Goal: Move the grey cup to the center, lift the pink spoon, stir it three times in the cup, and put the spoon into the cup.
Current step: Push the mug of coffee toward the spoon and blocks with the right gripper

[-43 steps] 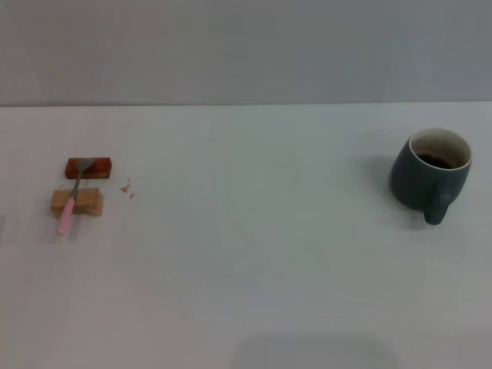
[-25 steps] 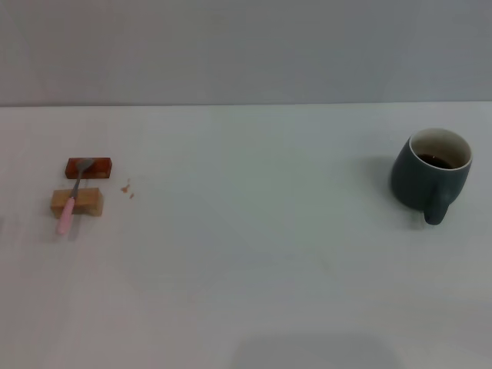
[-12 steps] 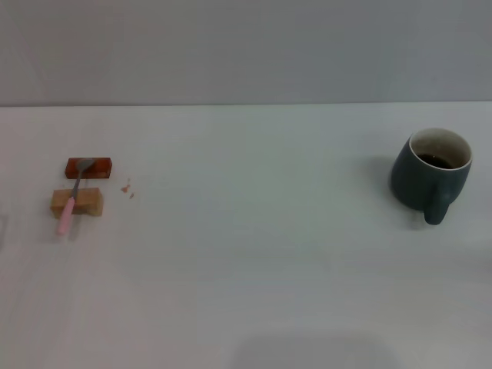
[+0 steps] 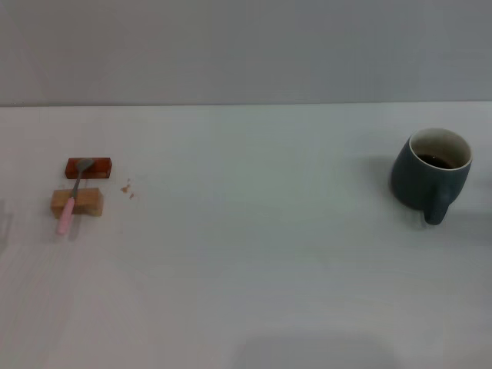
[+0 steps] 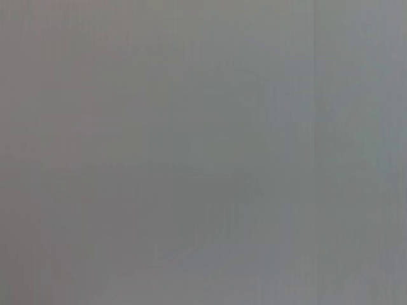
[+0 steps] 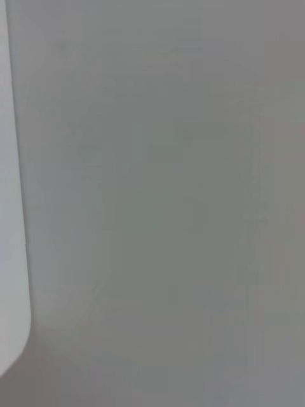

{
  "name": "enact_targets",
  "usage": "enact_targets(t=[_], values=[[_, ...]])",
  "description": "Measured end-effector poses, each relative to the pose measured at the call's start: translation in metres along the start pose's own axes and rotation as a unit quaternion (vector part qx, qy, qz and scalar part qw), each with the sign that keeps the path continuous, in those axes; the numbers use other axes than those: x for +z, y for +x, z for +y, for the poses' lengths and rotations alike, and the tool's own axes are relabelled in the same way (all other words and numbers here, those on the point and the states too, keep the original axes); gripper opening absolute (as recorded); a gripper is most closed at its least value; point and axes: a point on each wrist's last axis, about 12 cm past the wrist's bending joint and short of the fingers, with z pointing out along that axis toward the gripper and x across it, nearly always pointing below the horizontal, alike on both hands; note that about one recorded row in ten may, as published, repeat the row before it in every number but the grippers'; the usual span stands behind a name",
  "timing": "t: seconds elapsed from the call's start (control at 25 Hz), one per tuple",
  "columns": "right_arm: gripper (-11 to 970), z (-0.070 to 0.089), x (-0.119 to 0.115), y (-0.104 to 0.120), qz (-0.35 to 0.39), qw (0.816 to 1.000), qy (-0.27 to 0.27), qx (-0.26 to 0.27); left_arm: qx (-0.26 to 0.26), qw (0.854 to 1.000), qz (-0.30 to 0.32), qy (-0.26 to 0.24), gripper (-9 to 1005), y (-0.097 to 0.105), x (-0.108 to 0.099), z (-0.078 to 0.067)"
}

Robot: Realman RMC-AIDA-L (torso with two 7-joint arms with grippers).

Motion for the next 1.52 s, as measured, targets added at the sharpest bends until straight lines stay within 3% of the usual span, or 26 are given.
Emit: enact_targets(t=[0.96,1.52], values=[[0,0.063,0.015,-0.013,0.029,0.995,-0.090,-0.040,-0.002,1.000,-0.006,0.002,726,-0.002,0.003,-0.002],[-1,0.080,0.014,-0.013,0.034,0.992,-0.113,-0.054,-0.003,1.000,-0.008,0.005,718,-0.002,0.005,-0.004]])
